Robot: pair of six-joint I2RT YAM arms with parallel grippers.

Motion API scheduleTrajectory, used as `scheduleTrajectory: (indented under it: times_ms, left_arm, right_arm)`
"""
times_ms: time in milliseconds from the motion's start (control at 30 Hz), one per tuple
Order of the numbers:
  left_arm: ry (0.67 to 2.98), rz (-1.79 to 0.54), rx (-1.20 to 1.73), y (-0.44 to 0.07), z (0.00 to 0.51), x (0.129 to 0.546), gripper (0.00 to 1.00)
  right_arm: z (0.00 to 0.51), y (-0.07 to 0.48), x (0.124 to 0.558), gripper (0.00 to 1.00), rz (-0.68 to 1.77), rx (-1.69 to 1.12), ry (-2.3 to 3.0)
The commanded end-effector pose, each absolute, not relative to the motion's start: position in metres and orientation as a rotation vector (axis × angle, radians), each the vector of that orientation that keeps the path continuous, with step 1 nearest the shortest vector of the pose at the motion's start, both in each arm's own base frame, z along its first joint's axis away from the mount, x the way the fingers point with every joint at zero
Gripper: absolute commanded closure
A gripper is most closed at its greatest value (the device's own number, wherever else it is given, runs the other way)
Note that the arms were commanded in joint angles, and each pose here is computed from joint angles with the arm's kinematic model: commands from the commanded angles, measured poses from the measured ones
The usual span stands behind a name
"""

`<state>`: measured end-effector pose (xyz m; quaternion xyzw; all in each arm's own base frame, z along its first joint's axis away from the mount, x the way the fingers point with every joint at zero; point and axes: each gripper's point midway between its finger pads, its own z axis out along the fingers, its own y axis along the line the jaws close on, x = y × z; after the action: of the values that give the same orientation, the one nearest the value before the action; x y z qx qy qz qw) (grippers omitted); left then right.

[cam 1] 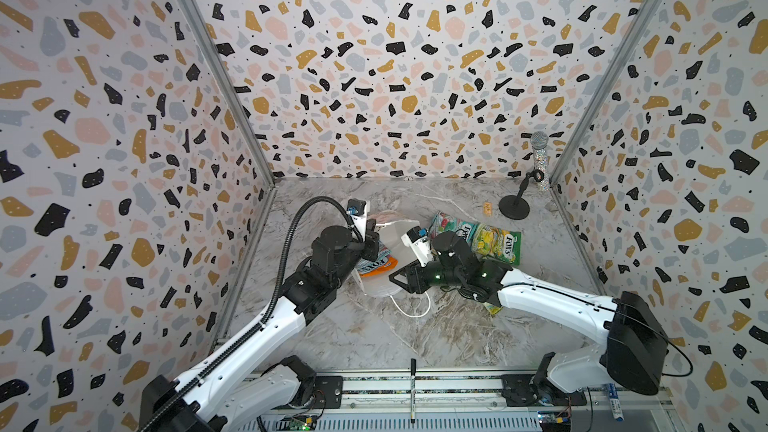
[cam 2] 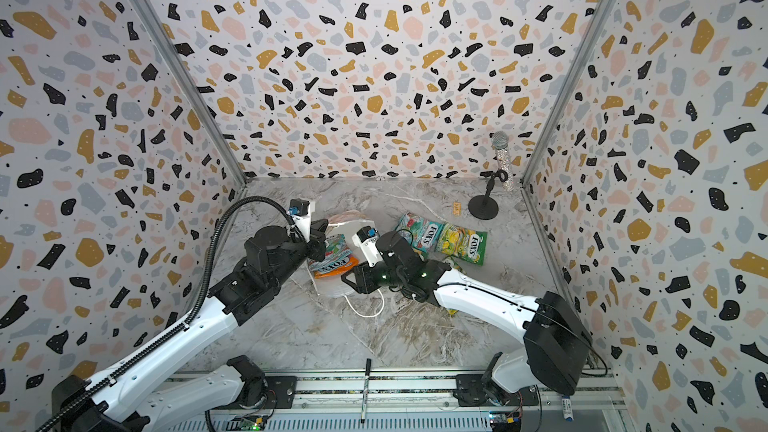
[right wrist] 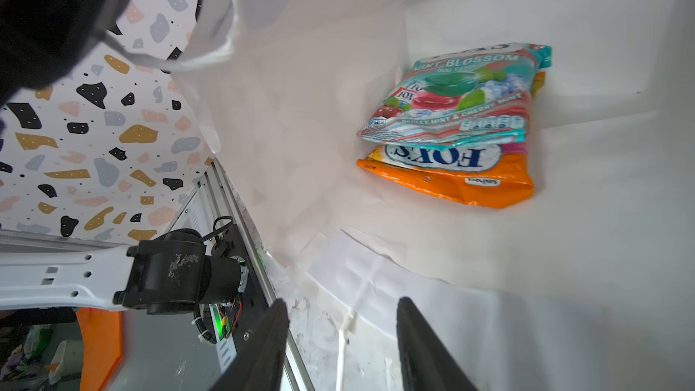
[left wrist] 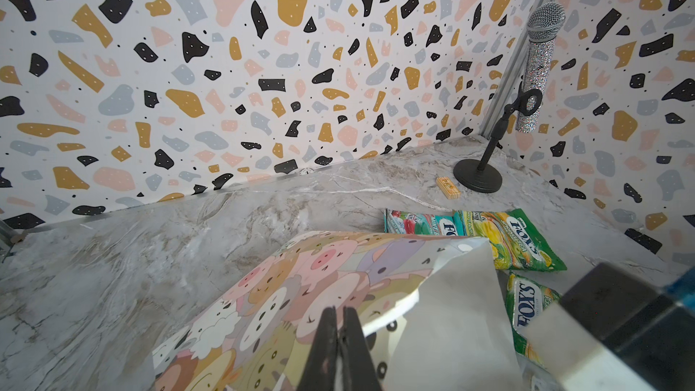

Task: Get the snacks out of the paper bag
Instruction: 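Move the right gripper back into the bag opening toward the teal packet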

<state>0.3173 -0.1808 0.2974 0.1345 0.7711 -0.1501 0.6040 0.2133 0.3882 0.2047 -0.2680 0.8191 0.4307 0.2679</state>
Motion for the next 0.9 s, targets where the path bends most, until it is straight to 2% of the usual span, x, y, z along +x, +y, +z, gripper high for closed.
scheduleTrajectory:
  times_ms: [0,367,867]
  left_arm:
    - [1.761,-0.348,0.302,-0.180,0.304,0.318,1.00]
    - [1.758,-0.346,0.298,-0.179,0.305,0.318,1.00]
    - [1.753,-0.361,0.309,-0.182,0.306,0.317,1.00]
  right_arm:
    - [0.224,0.409,0.221,0.51,1.176,-0.687,2.162]
    - [0.172,0.435,0.257,0.51,1.061,-0.359,2.372]
    - [0.142,0.451,0.289,0.50,0.968,-0.230,2.419]
